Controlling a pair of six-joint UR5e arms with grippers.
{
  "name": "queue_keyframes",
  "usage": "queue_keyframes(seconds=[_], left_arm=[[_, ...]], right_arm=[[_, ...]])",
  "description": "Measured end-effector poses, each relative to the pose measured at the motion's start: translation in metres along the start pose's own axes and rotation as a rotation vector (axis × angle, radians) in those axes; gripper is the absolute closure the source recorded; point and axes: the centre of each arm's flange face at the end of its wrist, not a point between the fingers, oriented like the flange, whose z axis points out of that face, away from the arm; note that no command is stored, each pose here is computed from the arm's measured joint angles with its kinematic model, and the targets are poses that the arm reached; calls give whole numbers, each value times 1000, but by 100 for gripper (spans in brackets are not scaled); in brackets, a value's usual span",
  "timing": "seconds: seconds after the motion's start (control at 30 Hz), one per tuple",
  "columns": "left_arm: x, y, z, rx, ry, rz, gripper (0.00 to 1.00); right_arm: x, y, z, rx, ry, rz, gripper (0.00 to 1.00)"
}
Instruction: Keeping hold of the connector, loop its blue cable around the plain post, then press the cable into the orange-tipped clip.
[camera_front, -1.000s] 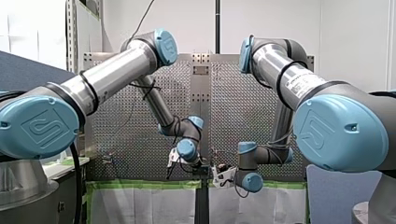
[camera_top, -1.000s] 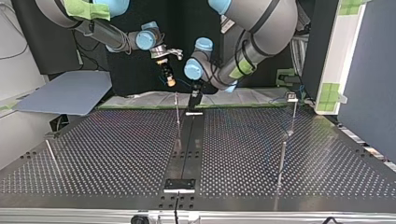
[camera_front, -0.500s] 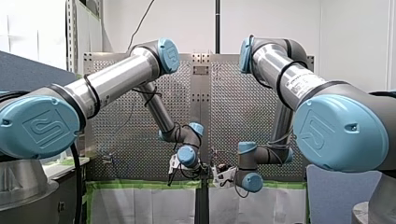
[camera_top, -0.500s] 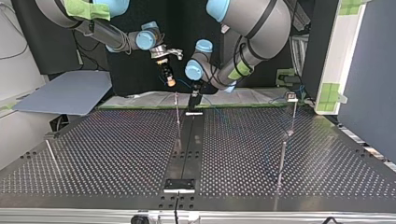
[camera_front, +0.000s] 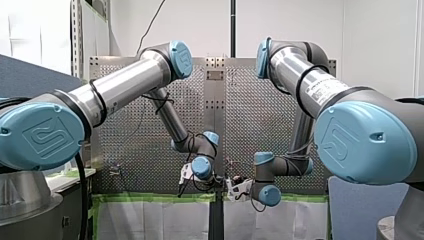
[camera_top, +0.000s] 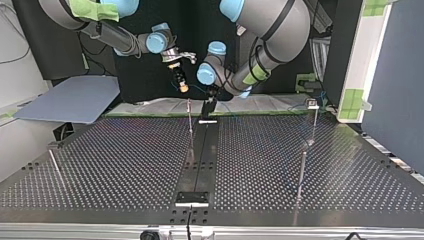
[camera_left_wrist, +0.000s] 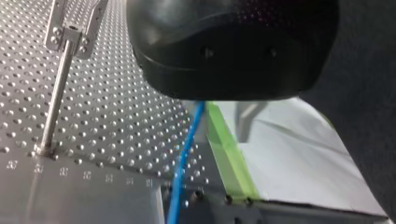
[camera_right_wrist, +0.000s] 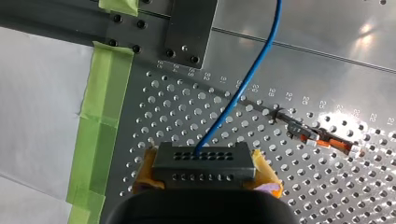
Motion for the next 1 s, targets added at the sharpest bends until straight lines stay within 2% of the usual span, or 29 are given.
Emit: queue_keyframes(seconds=[0.23,0.37,0.6,0.73,1.0], left_arm=[[0,2,-2,-52,-1,28,98],[1,-3,-7,-67,-2,38,98],[2,-26,-22,-68,-22,48,98],[3,-43,-32,-57,-47,30,98],[-3,-55,-38,-46,-83,-24,98]], right_arm=[[0,0,0,-2,-1,3,100],[-1,4,0,-19,-5,12,100],[-3,15,1,-66,-12,35,100],[-5,21,1,-79,-15,40,100],[-6,31,2,-94,-18,41,100]])
